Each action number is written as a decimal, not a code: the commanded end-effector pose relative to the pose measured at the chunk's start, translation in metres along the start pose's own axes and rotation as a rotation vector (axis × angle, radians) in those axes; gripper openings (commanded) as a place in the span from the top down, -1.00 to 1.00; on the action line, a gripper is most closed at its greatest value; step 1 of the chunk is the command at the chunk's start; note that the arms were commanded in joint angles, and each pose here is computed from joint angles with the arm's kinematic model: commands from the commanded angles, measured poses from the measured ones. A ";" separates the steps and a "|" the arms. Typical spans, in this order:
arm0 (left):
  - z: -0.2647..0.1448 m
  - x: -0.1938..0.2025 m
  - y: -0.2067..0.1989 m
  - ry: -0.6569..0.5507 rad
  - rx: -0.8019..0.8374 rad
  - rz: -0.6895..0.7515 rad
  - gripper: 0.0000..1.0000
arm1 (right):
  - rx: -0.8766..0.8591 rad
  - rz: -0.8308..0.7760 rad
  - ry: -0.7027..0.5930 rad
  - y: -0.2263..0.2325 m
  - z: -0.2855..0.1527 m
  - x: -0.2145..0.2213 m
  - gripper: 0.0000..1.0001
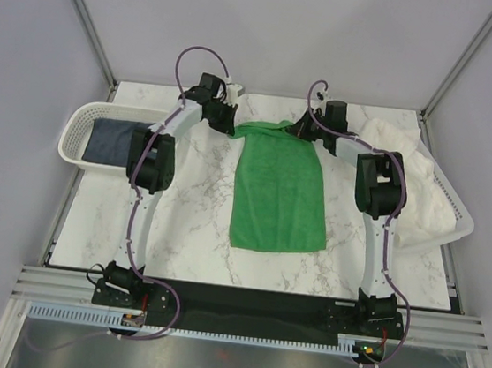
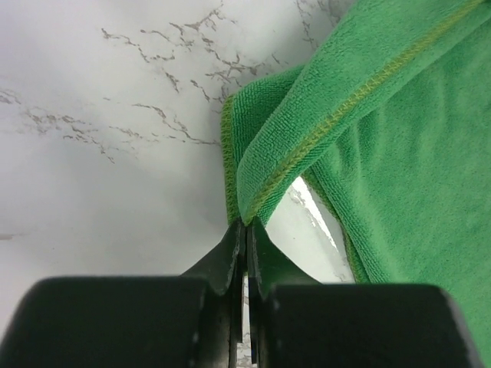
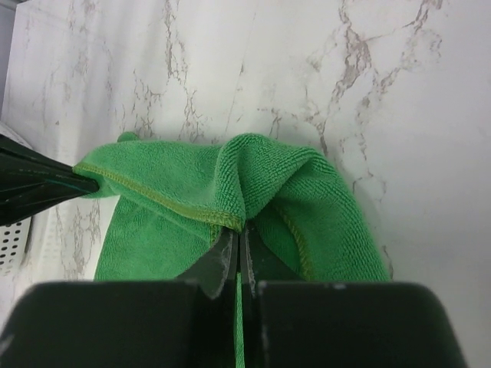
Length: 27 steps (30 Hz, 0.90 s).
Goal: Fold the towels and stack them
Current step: Flatten out the crumpled towel
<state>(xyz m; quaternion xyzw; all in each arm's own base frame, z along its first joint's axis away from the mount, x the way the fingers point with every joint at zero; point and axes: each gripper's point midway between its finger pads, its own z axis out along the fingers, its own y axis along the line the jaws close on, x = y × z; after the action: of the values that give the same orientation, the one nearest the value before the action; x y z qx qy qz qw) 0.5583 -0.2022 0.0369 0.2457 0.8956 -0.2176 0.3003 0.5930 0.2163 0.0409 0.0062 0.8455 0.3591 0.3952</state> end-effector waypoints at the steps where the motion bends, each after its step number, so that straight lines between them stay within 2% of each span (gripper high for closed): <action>1: -0.033 -0.038 -0.003 -0.072 -0.072 0.064 0.95 | -0.009 -0.090 -0.082 0.034 -0.037 -0.056 1.00; 6: -0.080 -0.060 -0.009 -0.120 -0.187 0.082 0.95 | 0.096 -0.198 -0.103 0.053 -0.094 -0.090 1.00; 7: -0.104 -0.076 -0.018 -0.164 -0.204 0.097 0.96 | 0.120 -0.200 -0.083 0.055 -0.104 -0.088 1.00; 9: -0.125 -0.087 -0.038 -0.198 -0.214 0.117 0.96 | 0.147 -0.245 -0.120 0.074 -0.134 -0.104 1.00; 10: -0.157 -0.105 -0.054 -0.259 -0.231 0.140 0.96 | 0.165 -0.246 -0.108 0.078 -0.146 -0.103 1.00; 12: -0.177 -0.111 -0.078 -0.285 -0.268 0.170 0.96 | 0.163 -0.316 -0.143 0.104 -0.181 -0.117 1.00; 13: -0.188 -0.116 -0.103 -0.310 -0.260 0.201 0.95 | 0.180 -0.335 -0.129 0.111 -0.194 -0.113 1.00; 16: -0.250 -0.127 -0.137 -0.405 -0.350 0.255 0.95 | 0.200 -0.437 -0.180 0.147 -0.249 -0.123 1.00; 17: -0.285 -0.134 -0.161 -0.473 -0.347 0.272 0.96 | 0.187 -0.475 -0.239 0.170 -0.279 -0.134 1.00; 19: -0.318 -0.133 -0.179 -0.524 -0.350 0.243 0.96 | 0.175 -0.532 -0.281 0.190 -0.309 -0.138 1.00; 20: -0.337 -0.134 -0.196 -0.566 -0.331 0.247 0.95 | 0.153 -0.564 -0.348 0.212 -0.340 -0.144 1.00; 21: -0.374 -0.133 -0.211 -0.637 -0.326 0.241 0.96 | 0.143 -0.583 -0.381 0.223 -0.356 -0.146 1.00; 22: -0.392 -0.131 -0.223 -0.674 -0.312 0.247 0.96 | 0.128 -0.605 -0.417 0.234 -0.373 -0.147 1.00; 23: -0.403 -0.127 -0.241 -0.698 -0.281 0.261 0.96 | 0.090 -0.645 -0.469 0.254 -0.403 -0.143 1.00; 24: -0.432 -0.120 -0.264 -0.756 -0.229 0.276 0.95 | 0.071 -0.661 -0.504 0.263 -0.417 -0.141 1.00; 25: -0.442 -0.116 -0.273 -0.776 -0.202 0.287 0.96 | 0.053 -0.712 -0.549 0.275 -0.444 -0.132 1.00; 27: -0.466 -0.099 -0.286 -0.808 -0.151 0.274 0.95 | -0.042 -0.765 -0.577 0.297 -0.467 -0.114 1.00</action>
<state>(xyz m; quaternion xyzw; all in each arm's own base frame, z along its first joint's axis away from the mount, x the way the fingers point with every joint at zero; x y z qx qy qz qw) 0.2837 -0.2369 0.5089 0.2758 0.6596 -0.1996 0.6701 0.3071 0.1327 0.4944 -0.1857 0.6588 0.2126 0.6973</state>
